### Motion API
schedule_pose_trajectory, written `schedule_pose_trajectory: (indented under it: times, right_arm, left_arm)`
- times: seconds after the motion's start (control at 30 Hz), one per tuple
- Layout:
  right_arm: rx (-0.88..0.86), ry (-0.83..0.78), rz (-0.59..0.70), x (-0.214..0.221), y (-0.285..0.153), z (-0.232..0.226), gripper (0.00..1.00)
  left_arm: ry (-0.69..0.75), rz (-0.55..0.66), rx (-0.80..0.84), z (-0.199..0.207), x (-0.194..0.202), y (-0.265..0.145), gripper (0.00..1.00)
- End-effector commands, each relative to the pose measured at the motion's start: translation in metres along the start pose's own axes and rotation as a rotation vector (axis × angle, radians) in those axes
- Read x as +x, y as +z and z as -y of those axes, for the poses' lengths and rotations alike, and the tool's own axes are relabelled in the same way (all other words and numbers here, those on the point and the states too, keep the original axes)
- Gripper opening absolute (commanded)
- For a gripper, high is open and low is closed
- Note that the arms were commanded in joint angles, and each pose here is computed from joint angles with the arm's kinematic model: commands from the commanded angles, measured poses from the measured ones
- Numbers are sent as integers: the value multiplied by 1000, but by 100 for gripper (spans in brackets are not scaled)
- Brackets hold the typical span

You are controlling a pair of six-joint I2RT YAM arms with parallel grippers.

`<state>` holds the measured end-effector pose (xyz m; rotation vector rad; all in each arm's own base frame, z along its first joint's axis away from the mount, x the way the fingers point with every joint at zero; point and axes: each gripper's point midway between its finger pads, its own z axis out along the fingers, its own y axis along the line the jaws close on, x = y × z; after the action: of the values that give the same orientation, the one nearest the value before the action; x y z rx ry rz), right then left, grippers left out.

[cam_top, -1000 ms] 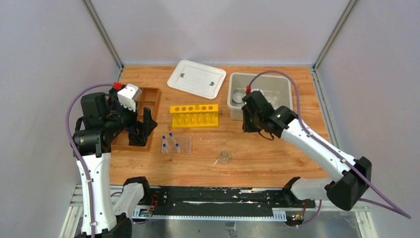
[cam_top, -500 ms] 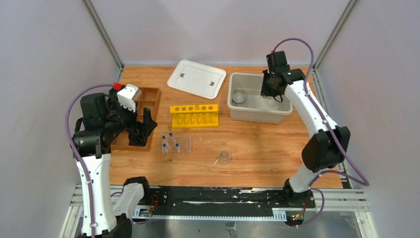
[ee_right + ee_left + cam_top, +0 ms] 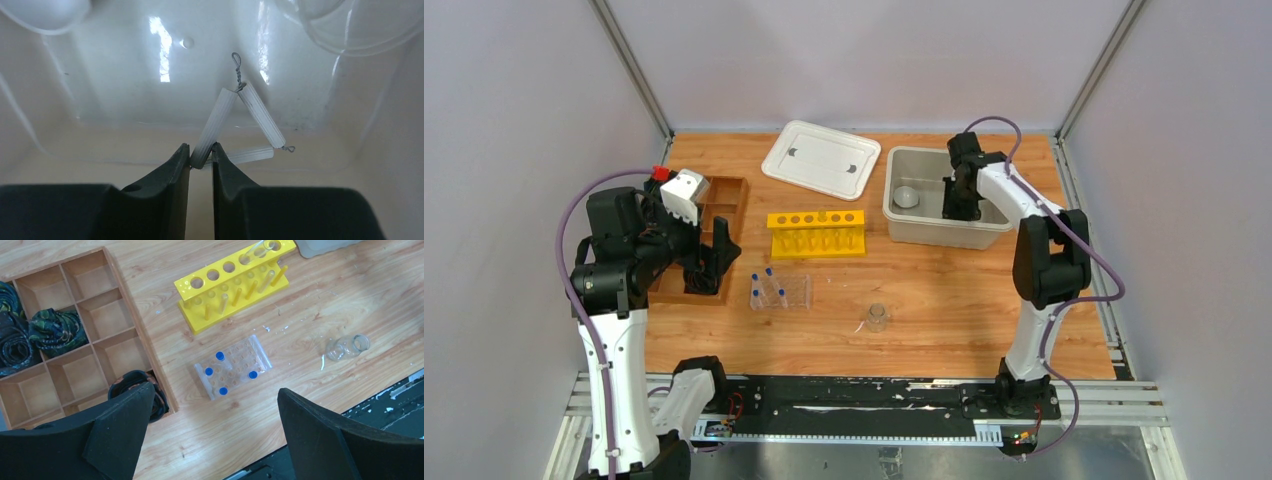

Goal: Organize the chemistry lab equipment

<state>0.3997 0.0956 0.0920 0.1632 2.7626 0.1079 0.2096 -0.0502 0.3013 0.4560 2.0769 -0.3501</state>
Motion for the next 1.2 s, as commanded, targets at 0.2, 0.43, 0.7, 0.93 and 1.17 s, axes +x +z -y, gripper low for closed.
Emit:
schedule_pose_trajectory:
  times: [0.2,0.43,0.7,0.93,1.17]
  right_arm:
    - [58,49,79,-4,-4,9,21]
    - [4,4,221,-28,-66,-11,49]
    - [-71,-138,419,-20,-160,-53,81]
    - [-533,84,492,6,-164,-69,100]
    - [-365,-255,446,67,-168,-101,100]
  left_arm:
    - [-28,-18,10,-3,0,8,100]
    - [-27,-25,7,-5,1,9,100]
    - [-24,-32,1,-8,0,10,100]
    - [-10,-34,-12,-11,1,10,100]
    - [-2,-30,-15,-12,-2,9,100]
